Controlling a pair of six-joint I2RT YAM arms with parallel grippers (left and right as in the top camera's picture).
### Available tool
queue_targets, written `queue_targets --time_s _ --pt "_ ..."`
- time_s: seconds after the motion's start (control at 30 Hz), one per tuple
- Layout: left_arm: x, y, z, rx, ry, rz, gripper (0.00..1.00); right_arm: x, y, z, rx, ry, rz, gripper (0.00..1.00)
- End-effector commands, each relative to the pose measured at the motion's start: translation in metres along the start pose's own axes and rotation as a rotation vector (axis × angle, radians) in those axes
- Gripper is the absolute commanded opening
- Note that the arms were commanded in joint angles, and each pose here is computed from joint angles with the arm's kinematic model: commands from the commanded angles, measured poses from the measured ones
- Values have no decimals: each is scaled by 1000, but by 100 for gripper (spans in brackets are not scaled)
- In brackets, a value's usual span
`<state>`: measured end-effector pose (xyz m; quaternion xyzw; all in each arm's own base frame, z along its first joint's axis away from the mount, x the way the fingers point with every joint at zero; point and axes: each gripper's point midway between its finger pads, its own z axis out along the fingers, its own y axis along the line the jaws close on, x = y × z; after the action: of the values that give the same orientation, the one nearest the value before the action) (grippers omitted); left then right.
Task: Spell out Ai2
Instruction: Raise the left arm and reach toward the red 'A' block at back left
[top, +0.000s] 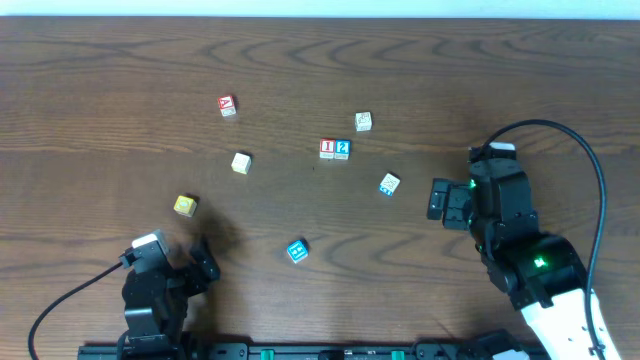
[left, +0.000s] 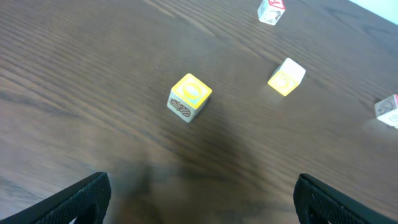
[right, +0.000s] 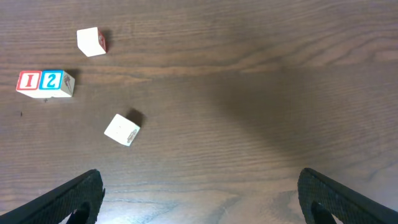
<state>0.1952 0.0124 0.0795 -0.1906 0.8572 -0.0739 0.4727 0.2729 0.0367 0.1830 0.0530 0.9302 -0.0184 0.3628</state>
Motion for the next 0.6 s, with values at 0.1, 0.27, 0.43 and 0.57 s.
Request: queue_targets --time_s 0.1,0.27,0.43,0.57 --pt "-14 -16 0 78 -60 67 95 1 -5 2 22 3 -13 99" --pt "-50 -22 -3 73 -212 185 95 1 -5 2 23 4 -13 99" --pt "-65 -24 9 48 -226 252 95 1 -5 2 23 4 -13 99" --pt "-72 -27 27 39 -201 281 95 1 -5 2 23 4 -13 99"
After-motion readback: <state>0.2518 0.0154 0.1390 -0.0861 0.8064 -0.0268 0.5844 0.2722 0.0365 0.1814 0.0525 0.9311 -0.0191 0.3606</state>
